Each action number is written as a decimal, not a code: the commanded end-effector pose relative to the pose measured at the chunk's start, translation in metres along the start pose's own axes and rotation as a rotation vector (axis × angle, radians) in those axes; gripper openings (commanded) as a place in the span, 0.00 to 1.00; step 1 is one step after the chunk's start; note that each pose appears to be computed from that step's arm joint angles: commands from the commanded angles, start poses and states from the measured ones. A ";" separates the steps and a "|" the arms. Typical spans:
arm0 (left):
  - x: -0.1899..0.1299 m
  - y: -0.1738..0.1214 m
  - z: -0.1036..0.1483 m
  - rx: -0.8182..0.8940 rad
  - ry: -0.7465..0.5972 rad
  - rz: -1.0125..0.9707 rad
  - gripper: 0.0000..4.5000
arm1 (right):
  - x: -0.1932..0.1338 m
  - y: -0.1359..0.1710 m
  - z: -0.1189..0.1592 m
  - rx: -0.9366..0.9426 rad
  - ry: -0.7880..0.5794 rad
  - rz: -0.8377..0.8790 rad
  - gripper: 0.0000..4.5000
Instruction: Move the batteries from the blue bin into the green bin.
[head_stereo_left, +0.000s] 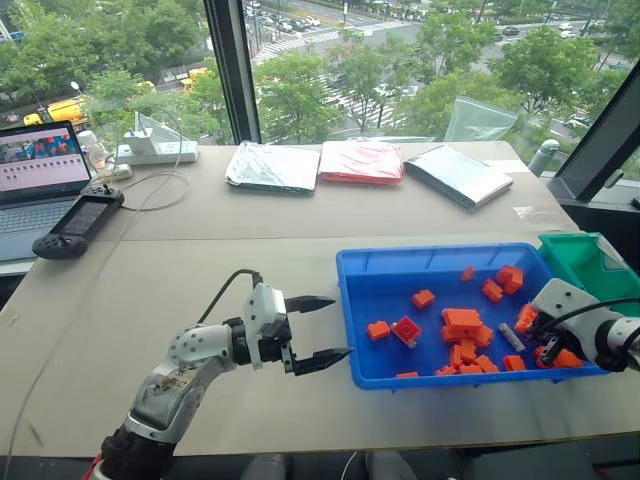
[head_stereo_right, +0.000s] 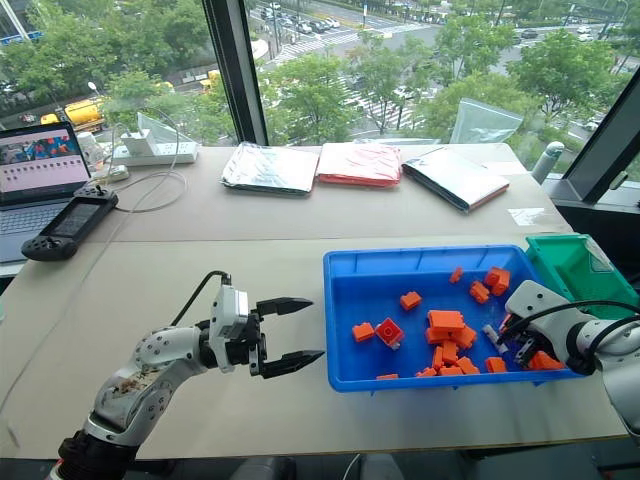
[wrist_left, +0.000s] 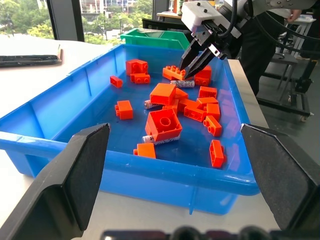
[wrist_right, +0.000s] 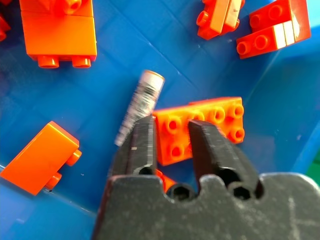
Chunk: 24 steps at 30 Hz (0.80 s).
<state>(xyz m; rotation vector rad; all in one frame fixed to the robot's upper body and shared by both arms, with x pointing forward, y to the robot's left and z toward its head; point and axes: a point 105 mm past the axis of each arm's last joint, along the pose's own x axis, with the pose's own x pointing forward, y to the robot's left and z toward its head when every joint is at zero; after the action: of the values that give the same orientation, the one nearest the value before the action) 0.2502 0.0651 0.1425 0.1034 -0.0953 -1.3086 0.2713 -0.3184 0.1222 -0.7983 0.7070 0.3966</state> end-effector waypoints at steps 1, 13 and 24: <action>0.002 -0.003 0.014 0.042 -0.029 -0.017 1.00 | -0.010 -0.012 0.008 -0.017 -0.020 -0.053 0.01; 0.002 -0.005 0.013 0.036 -0.027 -0.027 1.00 | -0.016 -0.012 0.023 0.017 -0.086 -0.047 0.01; 0.005 -0.004 0.016 0.040 -0.032 -0.021 1.00 | -0.014 0.026 0.032 0.084 -0.110 0.130 0.55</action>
<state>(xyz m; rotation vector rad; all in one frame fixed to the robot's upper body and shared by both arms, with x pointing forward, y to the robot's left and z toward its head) 0.2491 0.0625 0.1467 0.1109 -0.1009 -1.3179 0.2595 -0.2747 0.1342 -0.6262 0.6675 0.5527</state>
